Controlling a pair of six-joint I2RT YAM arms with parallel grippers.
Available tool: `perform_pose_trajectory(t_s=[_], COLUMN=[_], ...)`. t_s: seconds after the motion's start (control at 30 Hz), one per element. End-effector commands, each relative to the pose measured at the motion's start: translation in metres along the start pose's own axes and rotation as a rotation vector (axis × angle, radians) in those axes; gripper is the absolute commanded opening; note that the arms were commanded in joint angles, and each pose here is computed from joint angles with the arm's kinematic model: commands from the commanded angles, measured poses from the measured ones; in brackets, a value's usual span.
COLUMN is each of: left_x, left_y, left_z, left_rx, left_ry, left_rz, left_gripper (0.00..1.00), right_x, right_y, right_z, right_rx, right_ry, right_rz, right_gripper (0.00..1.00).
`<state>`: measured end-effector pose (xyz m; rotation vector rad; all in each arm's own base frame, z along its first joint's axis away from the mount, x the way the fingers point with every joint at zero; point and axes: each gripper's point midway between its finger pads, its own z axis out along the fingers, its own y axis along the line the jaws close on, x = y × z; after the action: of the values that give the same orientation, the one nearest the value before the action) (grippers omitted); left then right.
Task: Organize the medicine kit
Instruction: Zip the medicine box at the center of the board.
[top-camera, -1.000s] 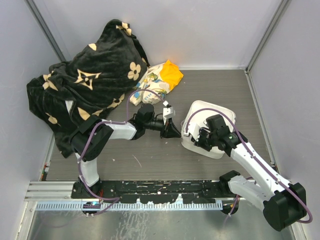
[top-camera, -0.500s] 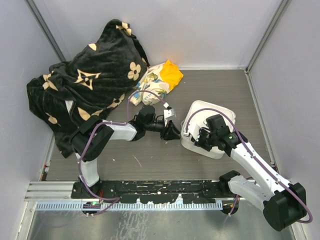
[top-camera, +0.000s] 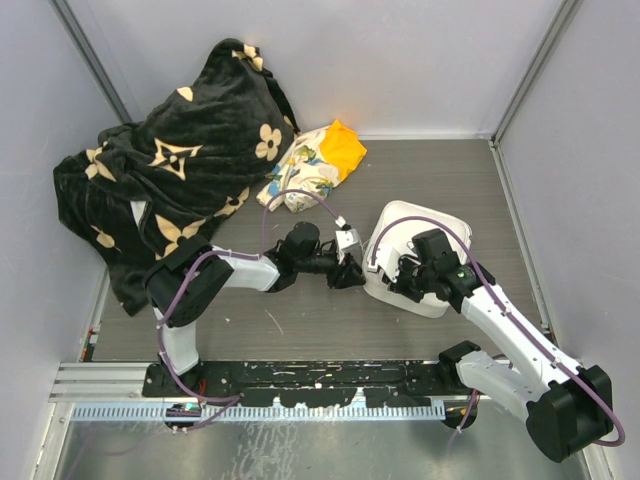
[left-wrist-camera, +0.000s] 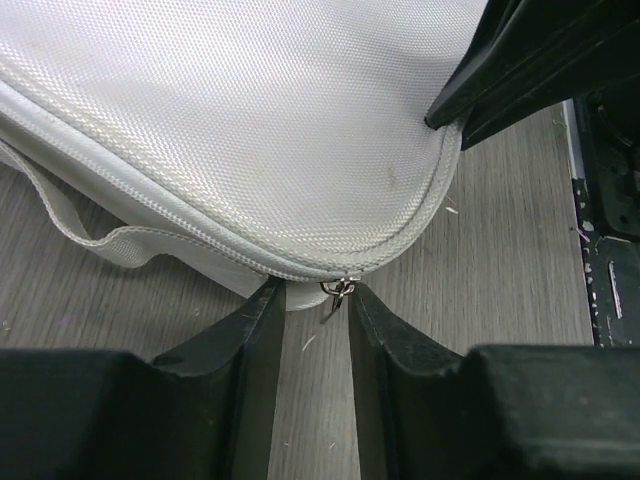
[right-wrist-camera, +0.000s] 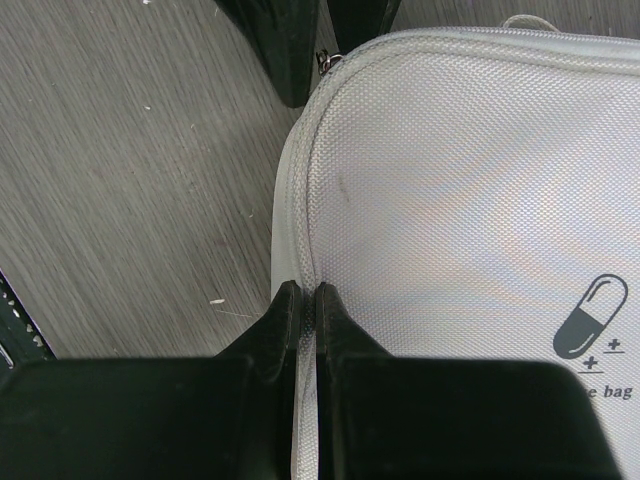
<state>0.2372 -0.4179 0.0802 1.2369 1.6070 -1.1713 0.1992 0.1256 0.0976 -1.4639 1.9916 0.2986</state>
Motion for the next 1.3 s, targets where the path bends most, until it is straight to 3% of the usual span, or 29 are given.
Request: perform_pose_trajectory(t_s=[0.0, 0.4, 0.87, 1.27], left_x=[-0.023, -0.028, -0.043, -0.034], left_y=[0.011, 0.007, 0.036, 0.078], left_z=[0.001, -0.004, -0.031, -0.054], left_rx=[-0.070, -0.074, -0.238, -0.420], left_ry=[-0.068, -0.074, -0.102, -0.049], left_rz=[0.056, 0.043, 0.085, 0.081], left_gripper=[0.30, 0.00, 0.00, 0.00], right_x=[-0.016, -0.013, 0.008, 0.035], right_y=[0.001, 0.000, 0.002, 0.008], right_z=[-0.004, -0.005, -0.007, -0.006], right_rx=[-0.018, -0.005, 0.015, 0.008], right_ry=[-0.046, -0.039, 0.029, 0.112], right_rz=[0.009, 0.011, -0.049, -0.071], right_gripper=[0.01, 0.01, 0.01, 0.01])
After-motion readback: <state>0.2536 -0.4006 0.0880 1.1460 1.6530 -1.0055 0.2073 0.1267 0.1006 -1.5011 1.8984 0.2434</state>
